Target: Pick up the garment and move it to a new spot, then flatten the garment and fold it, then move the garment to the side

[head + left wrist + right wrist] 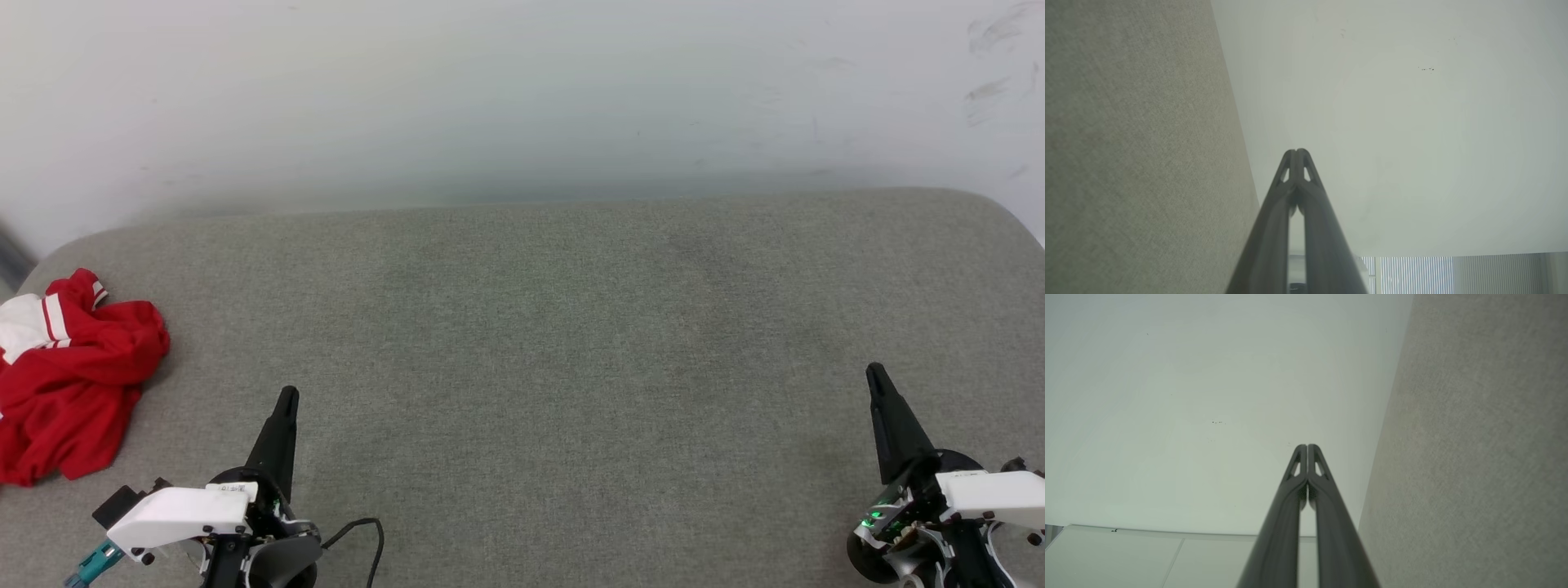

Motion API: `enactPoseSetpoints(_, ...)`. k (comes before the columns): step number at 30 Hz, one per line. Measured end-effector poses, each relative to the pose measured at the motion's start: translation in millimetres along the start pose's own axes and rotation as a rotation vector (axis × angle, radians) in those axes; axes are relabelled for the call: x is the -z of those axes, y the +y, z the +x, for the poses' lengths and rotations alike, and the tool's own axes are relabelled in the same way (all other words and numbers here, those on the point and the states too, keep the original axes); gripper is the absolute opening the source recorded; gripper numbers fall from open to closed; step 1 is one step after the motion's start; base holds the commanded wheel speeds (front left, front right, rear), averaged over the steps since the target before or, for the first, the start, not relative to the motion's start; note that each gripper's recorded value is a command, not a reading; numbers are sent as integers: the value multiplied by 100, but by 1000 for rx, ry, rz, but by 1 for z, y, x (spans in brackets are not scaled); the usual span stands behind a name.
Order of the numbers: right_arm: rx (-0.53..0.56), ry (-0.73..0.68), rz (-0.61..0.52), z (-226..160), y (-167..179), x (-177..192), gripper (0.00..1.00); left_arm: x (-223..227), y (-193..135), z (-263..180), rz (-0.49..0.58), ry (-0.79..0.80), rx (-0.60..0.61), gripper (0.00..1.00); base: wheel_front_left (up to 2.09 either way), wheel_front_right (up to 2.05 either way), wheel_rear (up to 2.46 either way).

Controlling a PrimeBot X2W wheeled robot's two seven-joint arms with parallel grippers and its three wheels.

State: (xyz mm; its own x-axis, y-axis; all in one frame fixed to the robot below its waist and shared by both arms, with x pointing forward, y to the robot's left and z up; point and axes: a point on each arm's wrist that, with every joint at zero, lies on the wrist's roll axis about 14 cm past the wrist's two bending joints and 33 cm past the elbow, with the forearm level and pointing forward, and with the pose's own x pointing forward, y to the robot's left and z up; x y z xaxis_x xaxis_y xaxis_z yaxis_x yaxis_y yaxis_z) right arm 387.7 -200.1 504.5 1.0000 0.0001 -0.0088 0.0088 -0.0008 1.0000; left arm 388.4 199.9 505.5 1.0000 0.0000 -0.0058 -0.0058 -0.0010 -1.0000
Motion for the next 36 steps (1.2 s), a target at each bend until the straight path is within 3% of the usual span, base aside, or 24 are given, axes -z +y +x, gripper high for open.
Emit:
enactPoseSetpoints(24, 0, 0, 0, 0, 0, 0, 0, 0, 0, 0, 0, 1, 0, 0, 0, 0, 0)
enactPoseSetpoints(25, 0, 0, 0, 0, 0, 0, 100, 0, 0, 0, 0, 0, 0, 100, 0, 0, 0)
enactPoseSetpoints(31, 87, -7, 5, -14, -29, -2, 100, 2, 29, -13, -8, 0, -85, 100, 0, 0, 0)
enactPoseSetpoints(36, 72, -8, -10, -12, -24, 2, 100, 7, 20, -10, -27, -6, -58, 100, 0, 0, 0)
